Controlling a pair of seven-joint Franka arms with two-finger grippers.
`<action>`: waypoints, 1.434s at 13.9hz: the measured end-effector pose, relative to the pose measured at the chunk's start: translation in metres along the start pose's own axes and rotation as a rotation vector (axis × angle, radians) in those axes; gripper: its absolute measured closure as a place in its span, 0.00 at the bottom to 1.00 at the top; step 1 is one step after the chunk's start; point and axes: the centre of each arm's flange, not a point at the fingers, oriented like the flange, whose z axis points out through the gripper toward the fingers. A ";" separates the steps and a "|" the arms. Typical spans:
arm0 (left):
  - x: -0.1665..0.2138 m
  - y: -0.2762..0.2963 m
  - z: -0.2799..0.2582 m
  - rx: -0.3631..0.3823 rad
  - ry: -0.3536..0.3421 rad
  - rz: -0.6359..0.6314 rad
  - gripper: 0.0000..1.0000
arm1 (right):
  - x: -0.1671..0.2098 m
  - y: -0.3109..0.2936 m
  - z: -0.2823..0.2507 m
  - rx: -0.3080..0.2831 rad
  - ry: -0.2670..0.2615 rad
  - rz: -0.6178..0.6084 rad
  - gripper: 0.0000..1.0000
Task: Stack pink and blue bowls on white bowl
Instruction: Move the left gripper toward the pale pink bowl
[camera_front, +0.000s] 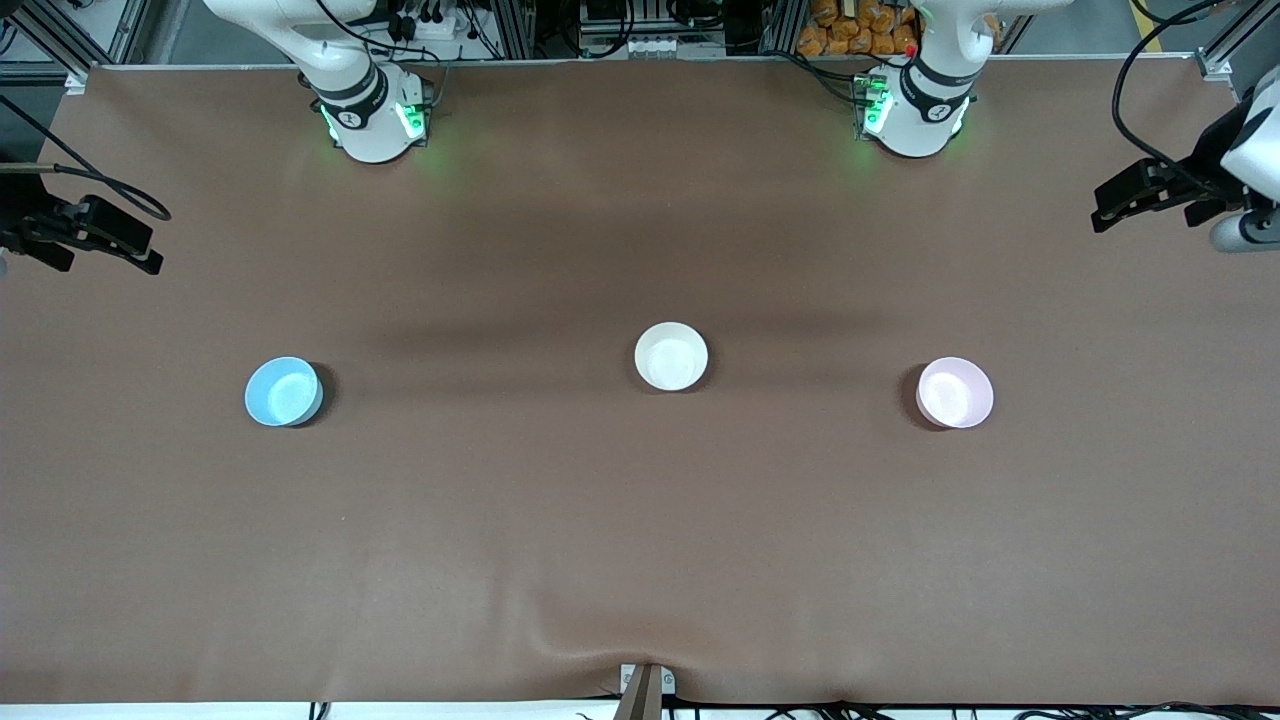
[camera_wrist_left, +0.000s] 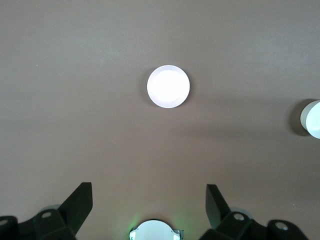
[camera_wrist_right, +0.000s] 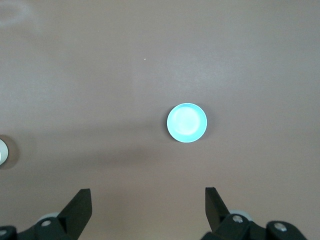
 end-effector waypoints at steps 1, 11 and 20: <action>0.001 0.000 0.004 0.000 0.001 0.000 0.00 | 0.000 0.000 0.000 0.000 0.000 0.000 0.00; 0.016 0.007 0.051 -0.001 0.020 0.010 0.00 | 0.000 0.000 0.000 0.000 0.000 0.000 0.00; 0.025 0.010 0.102 -0.003 0.035 0.013 0.00 | 0.000 0.000 0.000 0.000 -0.001 -0.001 0.00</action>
